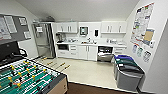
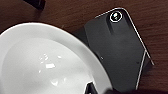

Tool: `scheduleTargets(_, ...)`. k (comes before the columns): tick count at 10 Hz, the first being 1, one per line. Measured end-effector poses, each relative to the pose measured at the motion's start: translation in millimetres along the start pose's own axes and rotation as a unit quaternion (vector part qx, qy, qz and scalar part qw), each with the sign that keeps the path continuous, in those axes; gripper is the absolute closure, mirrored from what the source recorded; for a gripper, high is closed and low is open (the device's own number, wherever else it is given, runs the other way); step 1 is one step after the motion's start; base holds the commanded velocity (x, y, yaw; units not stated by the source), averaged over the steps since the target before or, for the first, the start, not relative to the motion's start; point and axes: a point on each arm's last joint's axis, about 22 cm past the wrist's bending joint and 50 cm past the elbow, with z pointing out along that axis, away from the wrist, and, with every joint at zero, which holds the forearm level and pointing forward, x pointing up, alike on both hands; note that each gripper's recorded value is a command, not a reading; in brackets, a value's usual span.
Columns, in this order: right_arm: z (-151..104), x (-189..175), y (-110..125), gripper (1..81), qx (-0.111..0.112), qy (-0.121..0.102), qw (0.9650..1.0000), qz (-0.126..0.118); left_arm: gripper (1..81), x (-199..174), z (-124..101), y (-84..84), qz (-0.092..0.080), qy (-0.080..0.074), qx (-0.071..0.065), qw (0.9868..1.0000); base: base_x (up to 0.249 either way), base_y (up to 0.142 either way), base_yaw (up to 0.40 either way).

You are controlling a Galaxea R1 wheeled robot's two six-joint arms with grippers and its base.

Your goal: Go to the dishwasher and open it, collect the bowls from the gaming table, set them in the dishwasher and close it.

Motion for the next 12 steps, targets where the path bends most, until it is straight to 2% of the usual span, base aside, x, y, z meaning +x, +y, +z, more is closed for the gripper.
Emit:
scheduleTargets(4, 0.8, -0.9, -2.2, 81.1, 0.001, -0.001, 1.0000, 0.000, 81.1, -0.2, -0.1, -0.6, 0.000, 0.000, 0.001, 1.0000, 0.189, -0.072, 0.000)
scheduleTargets(6, -1.4, 0.8, 4.3, 81.1, -0.003, 0.000, 1.0000, 0.000, 81.1, 0.7, 1.6, 6.2, -0.001, 0.000, -0.004, 1.0000, 0.188, -0.074, 0.000)
scheduleTargets(12, -0.2, -0.3, 1.1, 81.1, -0.001, -0.001, 1.0000, 0.000, 81.1, 0.4, 1.1, 4.1, 0.000, 0.000, -0.003, 1.0000, 0.182, -0.074, 0.000)
